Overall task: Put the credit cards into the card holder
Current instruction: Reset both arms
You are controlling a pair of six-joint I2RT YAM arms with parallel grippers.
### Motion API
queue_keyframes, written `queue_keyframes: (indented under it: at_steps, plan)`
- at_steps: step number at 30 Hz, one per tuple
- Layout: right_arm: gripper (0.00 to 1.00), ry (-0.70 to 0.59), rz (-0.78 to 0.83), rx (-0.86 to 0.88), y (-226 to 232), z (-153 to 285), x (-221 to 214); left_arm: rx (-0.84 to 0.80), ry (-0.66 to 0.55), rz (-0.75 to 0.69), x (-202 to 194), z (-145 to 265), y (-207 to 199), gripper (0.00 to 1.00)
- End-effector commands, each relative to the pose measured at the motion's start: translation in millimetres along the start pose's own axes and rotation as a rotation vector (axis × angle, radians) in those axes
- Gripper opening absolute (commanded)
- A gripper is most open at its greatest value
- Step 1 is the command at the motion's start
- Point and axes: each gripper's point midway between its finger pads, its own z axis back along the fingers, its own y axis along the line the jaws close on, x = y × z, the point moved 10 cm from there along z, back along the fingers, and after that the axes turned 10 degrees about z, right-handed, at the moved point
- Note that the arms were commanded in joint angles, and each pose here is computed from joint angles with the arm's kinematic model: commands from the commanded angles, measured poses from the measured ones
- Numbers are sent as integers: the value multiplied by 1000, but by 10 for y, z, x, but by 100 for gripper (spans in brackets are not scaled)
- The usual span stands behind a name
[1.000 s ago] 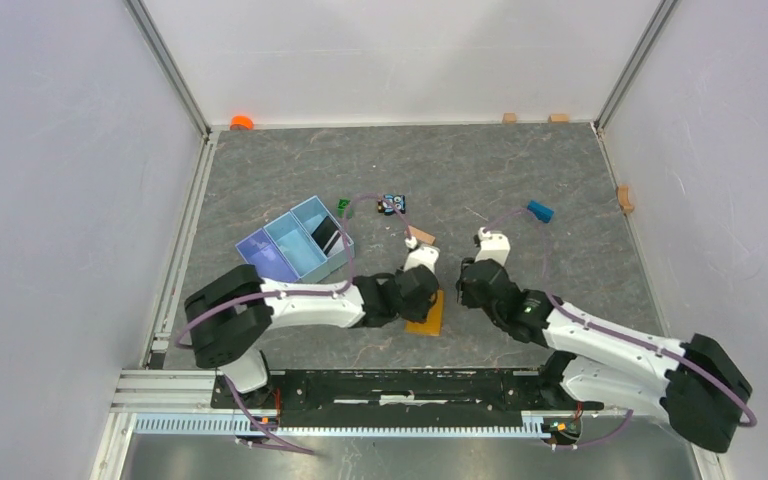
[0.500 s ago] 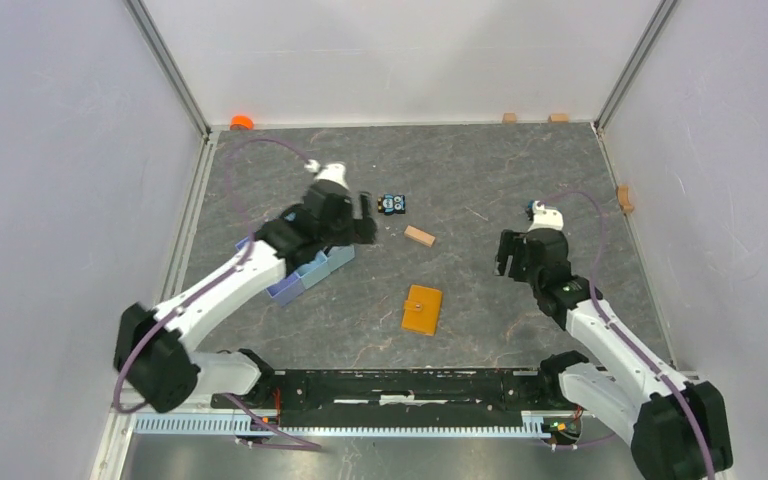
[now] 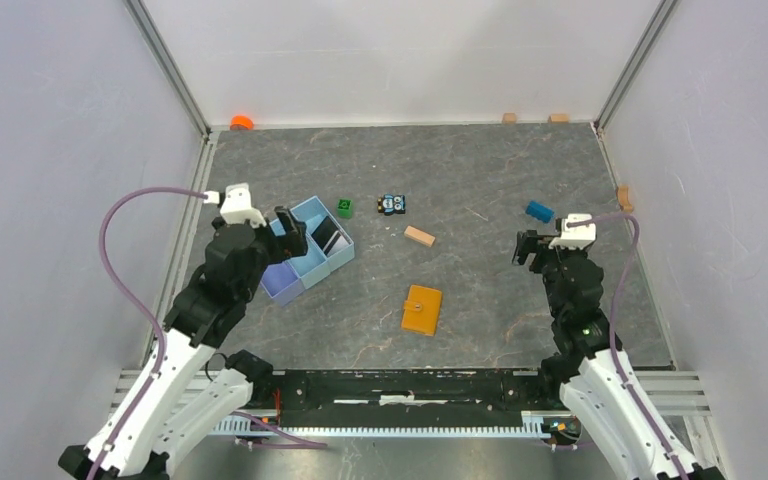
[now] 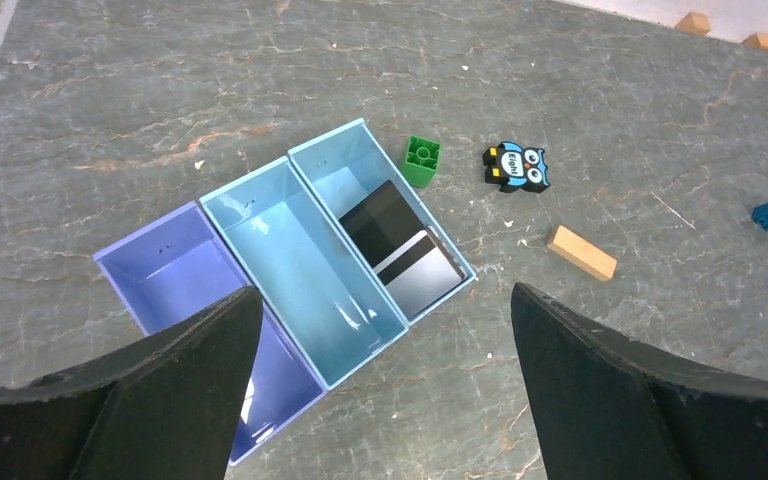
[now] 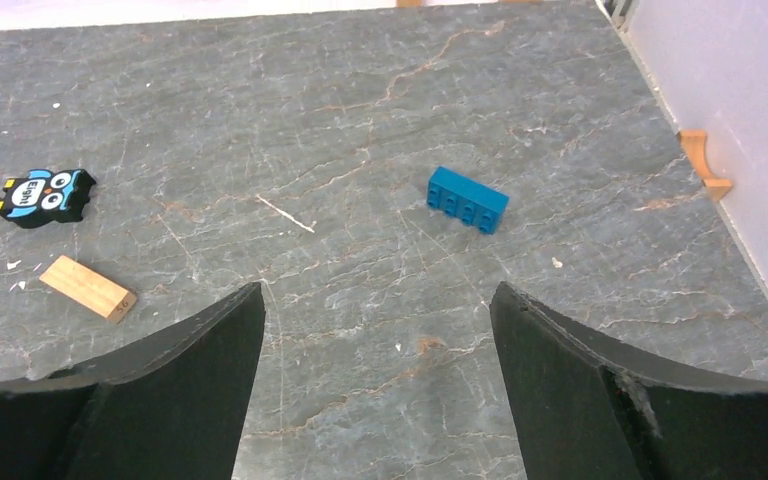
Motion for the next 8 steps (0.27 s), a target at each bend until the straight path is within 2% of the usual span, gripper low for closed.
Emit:
queue_keyframes:
  at_steps: [1,8]
  plan:
    - [88,-103,19,-52,-70,24,68,15,-58,-34,6,47,83,100]
    - [88,-99,14,-40,-68,39,127,32,-37,-50,38,35,63,100]
